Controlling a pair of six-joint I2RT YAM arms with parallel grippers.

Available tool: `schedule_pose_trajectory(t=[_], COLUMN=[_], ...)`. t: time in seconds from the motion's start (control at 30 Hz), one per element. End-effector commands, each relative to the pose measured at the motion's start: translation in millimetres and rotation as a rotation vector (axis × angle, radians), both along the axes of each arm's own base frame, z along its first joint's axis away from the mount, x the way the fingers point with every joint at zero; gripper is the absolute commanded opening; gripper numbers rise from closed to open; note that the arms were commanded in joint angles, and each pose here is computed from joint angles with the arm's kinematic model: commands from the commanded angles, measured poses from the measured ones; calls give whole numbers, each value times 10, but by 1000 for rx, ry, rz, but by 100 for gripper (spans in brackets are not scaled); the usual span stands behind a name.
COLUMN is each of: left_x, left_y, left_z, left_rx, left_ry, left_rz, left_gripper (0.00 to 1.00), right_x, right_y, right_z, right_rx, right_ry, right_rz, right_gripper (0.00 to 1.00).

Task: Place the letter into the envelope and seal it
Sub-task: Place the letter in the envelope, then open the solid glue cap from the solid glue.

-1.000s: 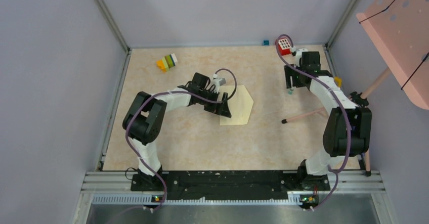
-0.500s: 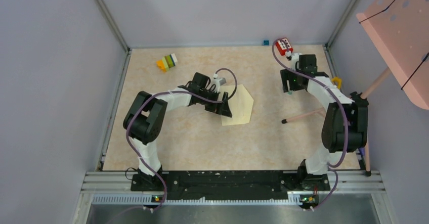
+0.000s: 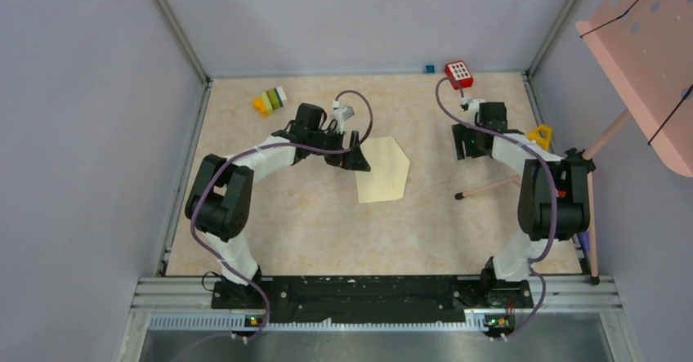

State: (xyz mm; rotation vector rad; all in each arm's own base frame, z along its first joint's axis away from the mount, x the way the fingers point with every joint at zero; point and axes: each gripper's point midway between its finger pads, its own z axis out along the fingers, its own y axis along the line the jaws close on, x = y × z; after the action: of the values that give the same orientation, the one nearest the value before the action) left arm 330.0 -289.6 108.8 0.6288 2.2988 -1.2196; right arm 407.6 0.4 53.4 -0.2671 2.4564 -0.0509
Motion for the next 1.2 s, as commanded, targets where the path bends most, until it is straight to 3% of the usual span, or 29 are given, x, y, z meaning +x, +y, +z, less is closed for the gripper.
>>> schedule_pose_trajectory(t=[0.0,0.93,1.17], left_x=[82,91,89], left_y=[-33,-17,-22], left_z=[338,354,345], left_rx=[-68,-93,-96], left_ry=[-83,-84,-78], left_rz=[-12,-13,-13], left_gripper=[98,98,98], right_x=[195,276,290], right_y=[-147,-151,-117], right_z=[90,43,256], right_rx=[21,60,81], right_ry=[-109,-278,-334], right_rz=[-56,-98,-90], right_gripper=[66,56,56])
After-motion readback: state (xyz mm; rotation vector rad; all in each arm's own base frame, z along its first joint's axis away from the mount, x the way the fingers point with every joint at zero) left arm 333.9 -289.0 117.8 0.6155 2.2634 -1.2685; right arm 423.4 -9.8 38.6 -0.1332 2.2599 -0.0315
